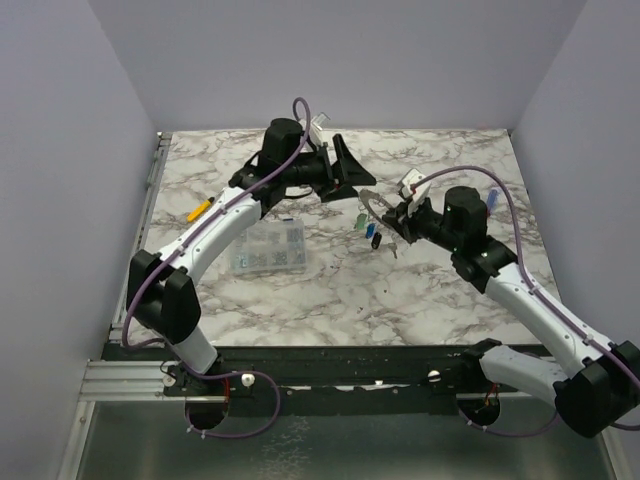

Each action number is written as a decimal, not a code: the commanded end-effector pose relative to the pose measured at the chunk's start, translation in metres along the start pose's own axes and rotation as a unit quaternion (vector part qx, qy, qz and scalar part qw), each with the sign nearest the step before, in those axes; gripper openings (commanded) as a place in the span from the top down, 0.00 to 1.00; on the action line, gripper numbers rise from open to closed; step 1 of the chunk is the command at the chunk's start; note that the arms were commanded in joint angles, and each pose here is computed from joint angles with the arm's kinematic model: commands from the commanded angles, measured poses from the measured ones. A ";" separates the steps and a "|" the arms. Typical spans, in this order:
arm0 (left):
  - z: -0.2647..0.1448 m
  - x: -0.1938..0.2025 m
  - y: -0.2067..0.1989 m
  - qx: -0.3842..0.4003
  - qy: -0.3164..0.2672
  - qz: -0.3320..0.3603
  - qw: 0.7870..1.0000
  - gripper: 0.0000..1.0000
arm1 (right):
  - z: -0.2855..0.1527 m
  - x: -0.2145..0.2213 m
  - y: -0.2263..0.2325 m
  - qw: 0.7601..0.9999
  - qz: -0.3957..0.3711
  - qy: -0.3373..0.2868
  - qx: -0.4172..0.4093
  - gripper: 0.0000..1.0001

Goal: Remove the keys from the keyring

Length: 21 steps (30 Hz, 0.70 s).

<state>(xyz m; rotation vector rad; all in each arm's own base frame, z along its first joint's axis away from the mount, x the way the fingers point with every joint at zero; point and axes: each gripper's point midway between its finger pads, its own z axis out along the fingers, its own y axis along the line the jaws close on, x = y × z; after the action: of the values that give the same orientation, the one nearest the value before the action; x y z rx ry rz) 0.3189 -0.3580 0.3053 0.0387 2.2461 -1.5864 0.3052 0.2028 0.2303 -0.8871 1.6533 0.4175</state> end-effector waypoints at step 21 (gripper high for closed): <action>-0.078 0.012 0.069 0.100 -0.031 0.463 0.880 0.04 | -0.035 -0.119 0.022 0.987 0.103 -0.054 -0.109 0.99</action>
<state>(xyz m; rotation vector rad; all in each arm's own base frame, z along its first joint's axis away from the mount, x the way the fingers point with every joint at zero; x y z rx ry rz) 0.3243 -0.2515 0.2513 0.7019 1.8378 -1.1151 0.2878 0.2225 0.3268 -0.7997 1.6643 0.6715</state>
